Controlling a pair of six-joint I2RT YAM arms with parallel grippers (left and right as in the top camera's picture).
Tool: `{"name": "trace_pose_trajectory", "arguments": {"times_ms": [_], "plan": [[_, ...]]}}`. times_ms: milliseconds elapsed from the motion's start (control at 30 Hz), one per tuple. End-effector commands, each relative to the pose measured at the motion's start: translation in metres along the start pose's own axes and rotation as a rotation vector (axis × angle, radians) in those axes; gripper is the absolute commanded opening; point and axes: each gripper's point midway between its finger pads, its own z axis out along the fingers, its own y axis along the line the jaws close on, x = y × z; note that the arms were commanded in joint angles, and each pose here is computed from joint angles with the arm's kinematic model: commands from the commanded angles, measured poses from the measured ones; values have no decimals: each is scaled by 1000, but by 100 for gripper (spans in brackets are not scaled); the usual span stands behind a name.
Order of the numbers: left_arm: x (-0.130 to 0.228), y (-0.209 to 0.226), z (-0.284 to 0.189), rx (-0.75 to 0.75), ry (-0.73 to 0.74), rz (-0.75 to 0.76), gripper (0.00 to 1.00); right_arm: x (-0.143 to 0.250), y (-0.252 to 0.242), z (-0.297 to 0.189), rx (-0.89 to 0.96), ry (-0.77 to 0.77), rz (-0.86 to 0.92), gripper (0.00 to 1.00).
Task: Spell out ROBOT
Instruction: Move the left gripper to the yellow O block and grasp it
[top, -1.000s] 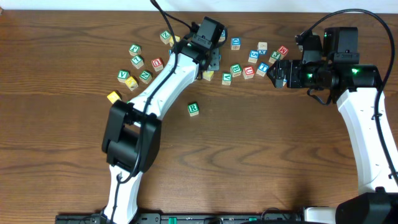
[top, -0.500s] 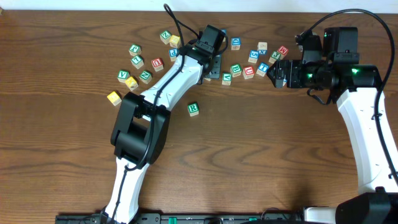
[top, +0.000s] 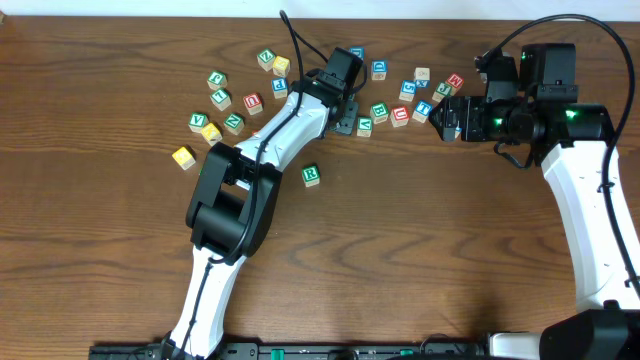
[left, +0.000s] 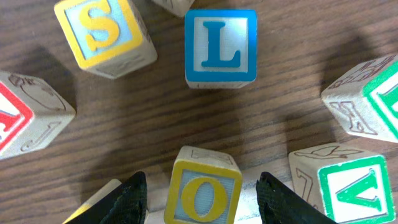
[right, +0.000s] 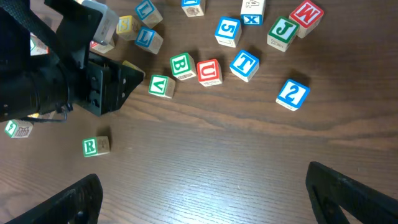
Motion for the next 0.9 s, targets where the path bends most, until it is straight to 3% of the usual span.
{"name": "trace_pose_trajectory", "arguments": {"times_ms": [0,133,367,567,867], "plan": [[3,1,5,7,5,18,56,-7,-2,-6,0,-21,-1,99],[4,1,10,7,4,18,55,-7,-2,-6,0,-21,-1,99],[10,1,19,4,25,18,42,-7,-2,-6,0,-21,-1,99],[10,1,18,4,24,11,38,-7,-2,-6,0,-21,-1,99],[3,1,2,5,10,-112,30,-7,-2,-6,0,-21,-1,99]]}}
